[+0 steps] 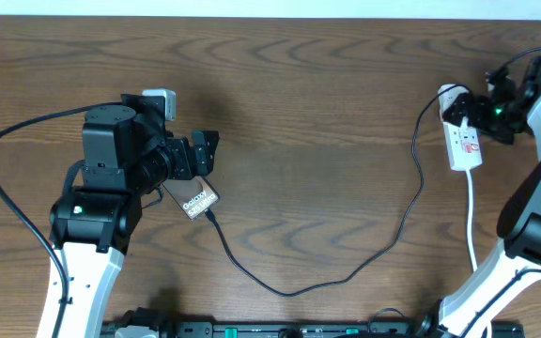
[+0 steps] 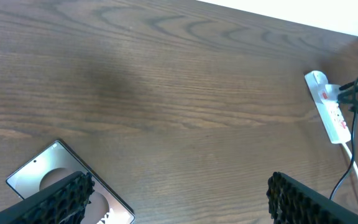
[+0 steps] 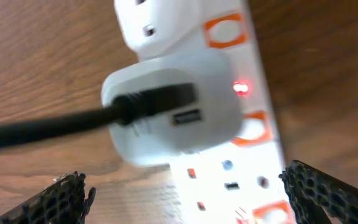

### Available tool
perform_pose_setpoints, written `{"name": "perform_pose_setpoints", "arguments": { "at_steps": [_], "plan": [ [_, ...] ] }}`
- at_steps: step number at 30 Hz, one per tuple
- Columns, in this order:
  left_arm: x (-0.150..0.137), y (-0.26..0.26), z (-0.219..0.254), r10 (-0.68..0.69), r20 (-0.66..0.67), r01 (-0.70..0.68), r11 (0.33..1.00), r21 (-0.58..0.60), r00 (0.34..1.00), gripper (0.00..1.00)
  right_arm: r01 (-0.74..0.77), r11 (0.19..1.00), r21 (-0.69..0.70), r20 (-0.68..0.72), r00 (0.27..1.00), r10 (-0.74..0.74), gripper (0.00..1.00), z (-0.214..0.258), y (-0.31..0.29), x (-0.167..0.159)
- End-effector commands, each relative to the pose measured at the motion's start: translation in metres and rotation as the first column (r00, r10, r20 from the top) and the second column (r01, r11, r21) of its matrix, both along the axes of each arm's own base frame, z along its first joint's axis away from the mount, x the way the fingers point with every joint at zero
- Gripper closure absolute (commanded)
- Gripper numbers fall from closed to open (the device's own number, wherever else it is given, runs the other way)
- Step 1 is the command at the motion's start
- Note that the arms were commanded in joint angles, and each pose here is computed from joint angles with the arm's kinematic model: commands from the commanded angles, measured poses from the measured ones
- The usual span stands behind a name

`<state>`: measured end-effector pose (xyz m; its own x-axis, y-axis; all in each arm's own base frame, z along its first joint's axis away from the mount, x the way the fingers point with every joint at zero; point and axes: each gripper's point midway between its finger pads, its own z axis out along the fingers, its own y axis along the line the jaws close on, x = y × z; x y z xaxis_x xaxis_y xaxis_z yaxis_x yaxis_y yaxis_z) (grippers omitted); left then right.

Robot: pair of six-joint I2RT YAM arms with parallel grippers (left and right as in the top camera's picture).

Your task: Plug charger to phone and switch on socket

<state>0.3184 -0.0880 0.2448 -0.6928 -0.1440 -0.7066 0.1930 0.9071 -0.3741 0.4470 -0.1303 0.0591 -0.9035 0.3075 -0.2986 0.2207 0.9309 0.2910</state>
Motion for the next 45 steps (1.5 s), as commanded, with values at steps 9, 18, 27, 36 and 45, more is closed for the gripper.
{"name": "perform_pose_setpoints", "arguments": {
  "at_steps": [9,18,27,36,45],
  "plan": [
    [0.003,0.001,0.010,0.009,0.023,-0.009,1.000,0.004,1.000,0.08,0.152,0.978,-0.141,0.063,0.987,-0.144,0.01,0.080,-0.022,-0.024],
    [0.002,0.001,0.010,0.009,0.022,-0.009,1.000,0.004,1.000,0.08,0.252,0.965,-0.071,0.086,0.965,-0.246,0.01,0.122,-0.007,-0.046],
    [0.002,0.001,0.010,0.009,0.022,-0.009,1.000,0.004,1.000,0.08,0.257,0.965,-0.053,0.077,0.964,-0.253,0.01,0.124,-0.003,-0.049],
    [0.002,0.001,0.010,0.009,0.022,-0.009,1.000,0.004,1.000,0.08,0.258,0.965,-0.053,0.077,0.964,-0.253,0.01,0.124,-0.003,-0.049],
    [0.002,0.001,0.010,0.009,0.022,-0.009,1.000,0.004,1.000,0.08,0.257,0.965,-0.054,0.077,0.964,-0.253,0.01,0.124,-0.003,-0.049]
  ]
}}
